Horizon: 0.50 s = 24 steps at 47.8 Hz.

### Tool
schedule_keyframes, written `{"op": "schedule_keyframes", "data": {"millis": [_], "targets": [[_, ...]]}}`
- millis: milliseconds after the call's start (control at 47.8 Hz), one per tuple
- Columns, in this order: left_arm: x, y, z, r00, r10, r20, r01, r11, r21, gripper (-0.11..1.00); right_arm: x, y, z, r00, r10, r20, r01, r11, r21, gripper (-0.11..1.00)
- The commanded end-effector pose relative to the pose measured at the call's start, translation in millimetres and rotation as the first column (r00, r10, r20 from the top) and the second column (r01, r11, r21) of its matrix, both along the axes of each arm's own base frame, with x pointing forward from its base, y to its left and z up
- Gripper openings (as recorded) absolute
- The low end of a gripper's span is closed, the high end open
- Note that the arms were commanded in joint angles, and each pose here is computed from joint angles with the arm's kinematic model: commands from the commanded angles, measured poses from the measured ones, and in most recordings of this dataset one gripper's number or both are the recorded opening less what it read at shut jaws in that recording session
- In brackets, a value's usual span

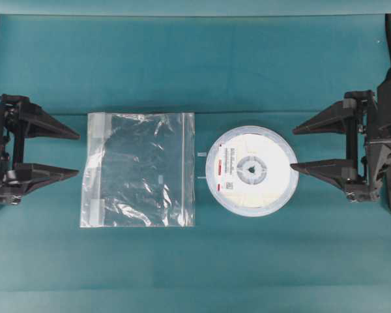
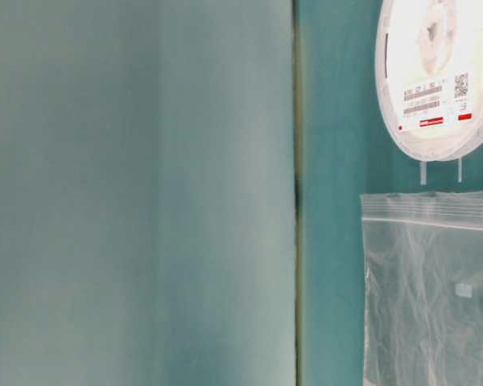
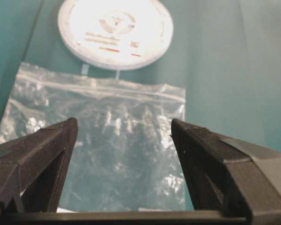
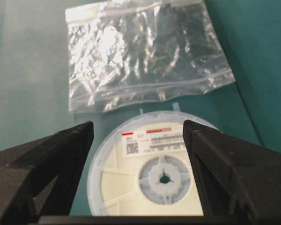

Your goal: Take out the reel from the clear zip bag.

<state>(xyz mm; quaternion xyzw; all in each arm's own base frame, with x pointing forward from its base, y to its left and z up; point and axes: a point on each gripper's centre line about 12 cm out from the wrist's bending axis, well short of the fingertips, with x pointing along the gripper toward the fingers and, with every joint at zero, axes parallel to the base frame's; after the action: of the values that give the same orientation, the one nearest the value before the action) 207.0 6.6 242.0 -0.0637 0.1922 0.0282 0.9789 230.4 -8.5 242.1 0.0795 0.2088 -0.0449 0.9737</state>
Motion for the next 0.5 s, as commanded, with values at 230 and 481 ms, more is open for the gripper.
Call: {"op": "schedule_keyframes", "data": {"millis": [230, 481], "targets": [[3.4, -0.2, 9.4, 1.0, -0.003, 0.028, 0.002, 1.0, 0.004, 0.87, 1.1, 0.1, 1.9, 1.0, 0.007, 0.007, -0.007, 1.0, -0.012, 0.87], [3.7, -0.2, 10.2, 1.0, -0.002, 0.031, 0.002, 1.0, 0.002, 0.87, 0.8, 0.2, 1.3, 1.0, 0.006, 0.005, -0.006, 1.0, -0.011, 0.87]]}}
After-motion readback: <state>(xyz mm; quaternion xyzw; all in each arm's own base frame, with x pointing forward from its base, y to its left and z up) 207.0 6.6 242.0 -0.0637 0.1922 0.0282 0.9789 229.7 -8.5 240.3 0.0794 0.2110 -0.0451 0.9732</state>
